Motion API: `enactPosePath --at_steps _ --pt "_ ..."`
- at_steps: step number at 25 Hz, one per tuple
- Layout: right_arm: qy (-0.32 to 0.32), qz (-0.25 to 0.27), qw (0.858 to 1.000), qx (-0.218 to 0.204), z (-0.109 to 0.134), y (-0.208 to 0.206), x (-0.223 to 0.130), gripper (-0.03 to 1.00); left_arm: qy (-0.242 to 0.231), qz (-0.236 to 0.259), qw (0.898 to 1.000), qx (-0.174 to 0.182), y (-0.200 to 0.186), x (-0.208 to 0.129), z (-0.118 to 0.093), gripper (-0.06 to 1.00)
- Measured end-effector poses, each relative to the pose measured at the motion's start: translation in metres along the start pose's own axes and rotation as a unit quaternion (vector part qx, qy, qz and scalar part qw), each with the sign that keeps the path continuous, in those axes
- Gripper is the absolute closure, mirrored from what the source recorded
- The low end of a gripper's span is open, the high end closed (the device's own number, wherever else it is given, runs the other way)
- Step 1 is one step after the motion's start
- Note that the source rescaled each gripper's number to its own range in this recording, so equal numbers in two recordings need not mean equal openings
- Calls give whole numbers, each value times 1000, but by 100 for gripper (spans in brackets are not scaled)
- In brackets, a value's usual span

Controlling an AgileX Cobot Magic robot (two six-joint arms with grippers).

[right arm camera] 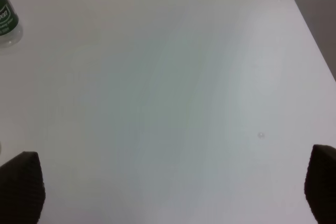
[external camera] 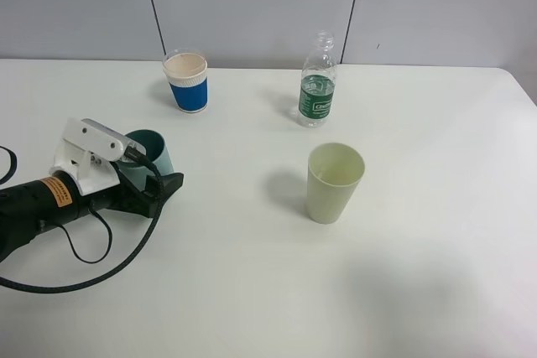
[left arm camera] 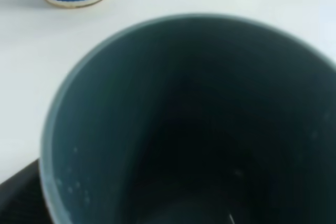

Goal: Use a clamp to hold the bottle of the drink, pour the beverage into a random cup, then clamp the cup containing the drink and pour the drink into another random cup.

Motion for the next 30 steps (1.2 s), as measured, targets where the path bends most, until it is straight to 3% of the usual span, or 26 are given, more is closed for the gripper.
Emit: enactPosePath --at_steps 11,16,20,23,30 --pt "0 0 1000 0 0 0 0 -2 -12 30 999 -9 -22 -12 -10 15" --pt "0 0 1000 0 0 0 0 -2 -28 13 1000 -1 -43 -3 -12 14" --pt "0 0 1000 0 0 0 0 -2 -88 -19 996 21 -63 10 -10 1" --pt "0 0 1000 0 0 0 0 -2 -103 -49 993 38 -70 21 -6 -2" --pt "0 0 1000 0 0 0 0 -2 -91 -148 982 72 -93 57 4 -3"
Point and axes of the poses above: a point on each arm's last joint axis where the gripper is mounted, y pointing out along that axis toward the gripper, z along the wrist's bending axis when the last joint is at zero, x = y × z, the point moved 3 cm from there along y, pointing out along that axis toward the gripper, and after that the axes turned 14 degrees about y, right-handed, at the moved point
